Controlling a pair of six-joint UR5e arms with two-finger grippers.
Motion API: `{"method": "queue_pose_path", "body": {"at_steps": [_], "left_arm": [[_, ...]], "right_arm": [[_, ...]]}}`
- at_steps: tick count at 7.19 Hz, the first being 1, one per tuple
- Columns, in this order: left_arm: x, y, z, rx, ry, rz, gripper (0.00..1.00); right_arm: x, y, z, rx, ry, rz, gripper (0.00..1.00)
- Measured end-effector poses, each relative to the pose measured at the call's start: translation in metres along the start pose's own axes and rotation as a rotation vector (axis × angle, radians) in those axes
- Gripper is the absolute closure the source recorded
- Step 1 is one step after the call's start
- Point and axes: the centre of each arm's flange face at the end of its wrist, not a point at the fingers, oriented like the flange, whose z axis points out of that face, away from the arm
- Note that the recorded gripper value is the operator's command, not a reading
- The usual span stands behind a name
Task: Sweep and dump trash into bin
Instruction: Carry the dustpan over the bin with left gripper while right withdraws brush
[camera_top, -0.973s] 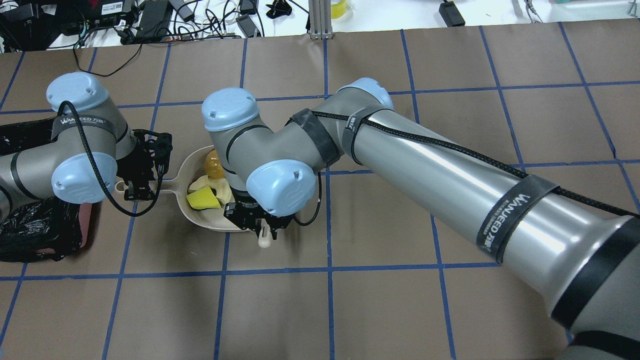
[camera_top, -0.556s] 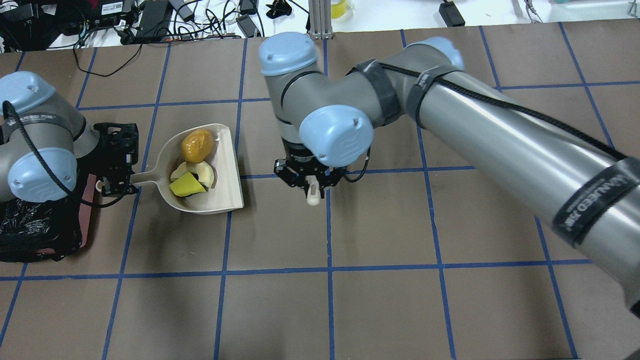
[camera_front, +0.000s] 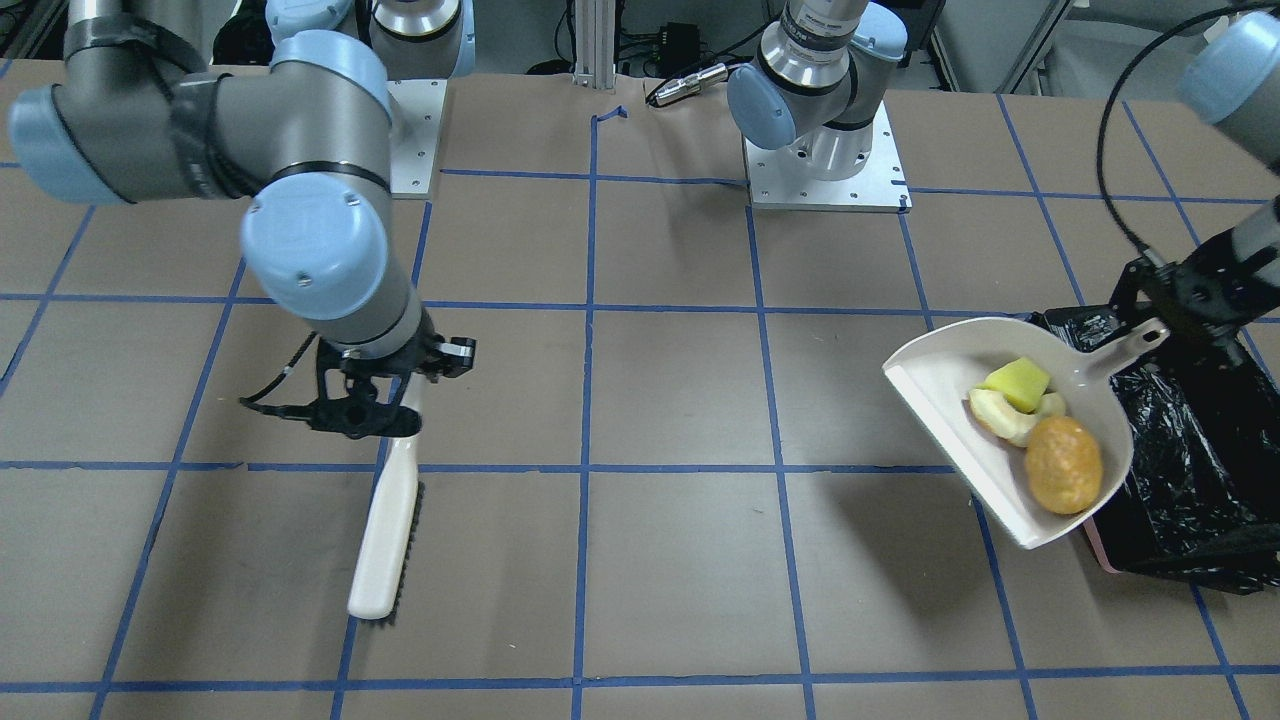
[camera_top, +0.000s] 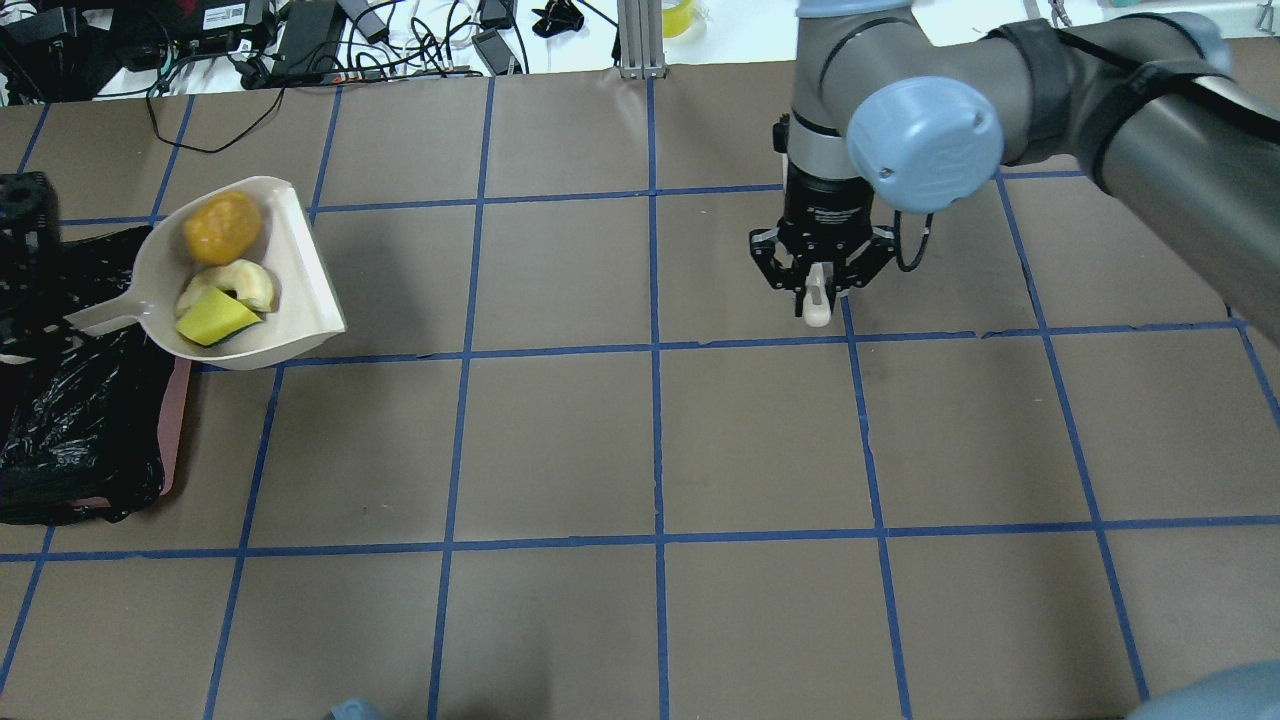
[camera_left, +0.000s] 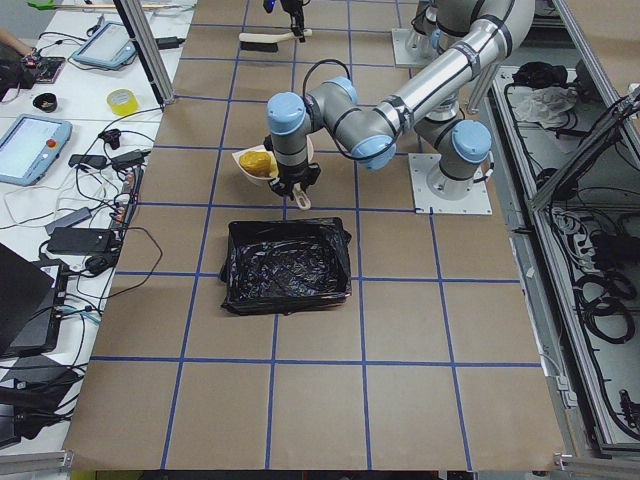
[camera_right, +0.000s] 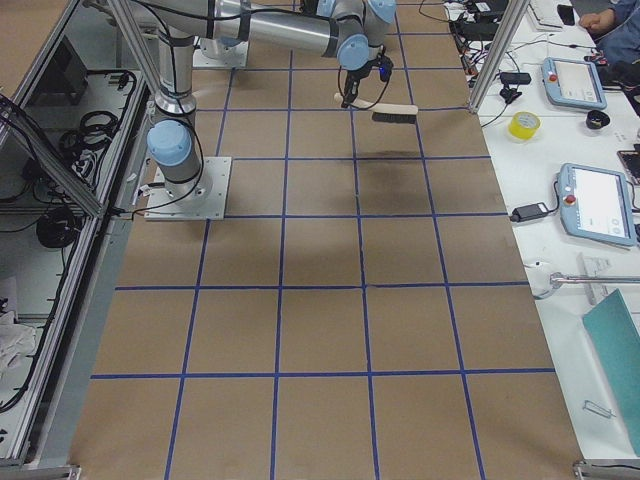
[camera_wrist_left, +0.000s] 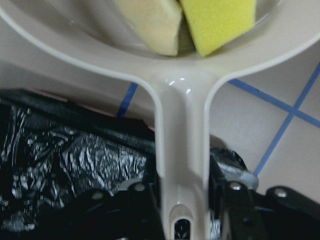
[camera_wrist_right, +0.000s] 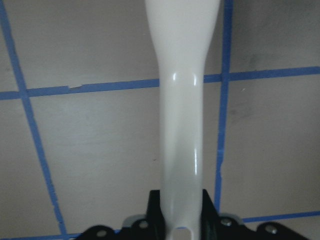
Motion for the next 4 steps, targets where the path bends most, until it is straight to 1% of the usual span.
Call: {"method": "queue_pose_path", "body": {"at_steps": [1, 2, 3, 4], "left_arm": [[-0.009, 0.045, -0.019, 0.007, 0.013, -0.075, 0.87], [-0.015, 0.089, -0.031, -0.004, 0.011, -0.141, 0.86], [-0.019, 0.13, -0.043, -0.047, 0.005, -0.179, 0.86], [-0.025, 0.164, -0.054, -0.105, 0.0, -0.164, 0.86]], "right_arm": [[0.051, -0.013, 0.007, -0.008, -0.014, 0.002, 1.0], [0.102, -0.025, 0.019, -0.011, -0.031, 0.042, 1.0], [0.145, -0.035, 0.032, -0.008, -0.015, 0.047, 1.0], [0.177, -0.046, 0.046, -0.011, 0.022, 0.024, 1.0]]}}
